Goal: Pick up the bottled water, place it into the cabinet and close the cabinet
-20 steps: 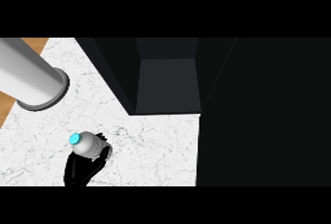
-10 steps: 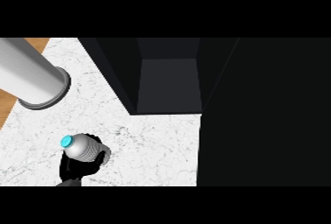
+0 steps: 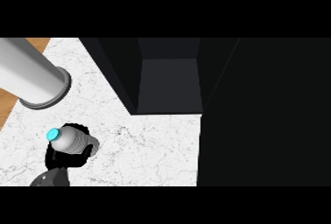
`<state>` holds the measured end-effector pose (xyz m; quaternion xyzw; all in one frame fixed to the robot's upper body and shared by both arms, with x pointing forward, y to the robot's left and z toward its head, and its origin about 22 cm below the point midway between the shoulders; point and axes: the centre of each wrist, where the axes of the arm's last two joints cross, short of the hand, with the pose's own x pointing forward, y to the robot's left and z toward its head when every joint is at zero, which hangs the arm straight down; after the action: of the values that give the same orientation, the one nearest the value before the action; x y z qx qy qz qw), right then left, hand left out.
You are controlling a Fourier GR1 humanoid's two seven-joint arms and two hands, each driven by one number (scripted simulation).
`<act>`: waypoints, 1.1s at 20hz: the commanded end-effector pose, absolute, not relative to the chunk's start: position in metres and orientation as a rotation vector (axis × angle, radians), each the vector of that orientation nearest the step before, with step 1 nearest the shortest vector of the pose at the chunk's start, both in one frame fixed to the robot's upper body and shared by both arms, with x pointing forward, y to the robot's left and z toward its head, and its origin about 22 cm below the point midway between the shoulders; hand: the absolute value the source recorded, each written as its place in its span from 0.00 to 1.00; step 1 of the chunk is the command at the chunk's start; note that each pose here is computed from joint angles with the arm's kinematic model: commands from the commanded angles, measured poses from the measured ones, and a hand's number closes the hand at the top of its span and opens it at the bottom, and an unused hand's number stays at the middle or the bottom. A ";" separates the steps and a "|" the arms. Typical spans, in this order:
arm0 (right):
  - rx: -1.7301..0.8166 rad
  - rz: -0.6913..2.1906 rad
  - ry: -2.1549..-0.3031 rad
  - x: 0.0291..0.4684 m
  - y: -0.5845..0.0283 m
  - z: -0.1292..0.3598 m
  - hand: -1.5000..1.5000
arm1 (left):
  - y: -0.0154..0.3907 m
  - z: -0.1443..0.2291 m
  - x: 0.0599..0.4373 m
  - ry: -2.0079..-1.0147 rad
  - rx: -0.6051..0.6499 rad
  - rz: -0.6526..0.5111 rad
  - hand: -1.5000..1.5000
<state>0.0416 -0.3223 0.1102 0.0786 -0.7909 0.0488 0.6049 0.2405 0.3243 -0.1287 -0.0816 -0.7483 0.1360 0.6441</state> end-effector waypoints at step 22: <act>0.225 0.112 -1.906 0.033 -0.322 0.143 0.00 | 0.153 -0.012 0.309 -1.770 -0.263 0.106 1.00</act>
<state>0.0393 -0.3346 0.1161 0.0682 -0.7921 0.0546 0.6042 0.3037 0.1772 -0.0299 -0.1169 -0.7668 0.0501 0.6292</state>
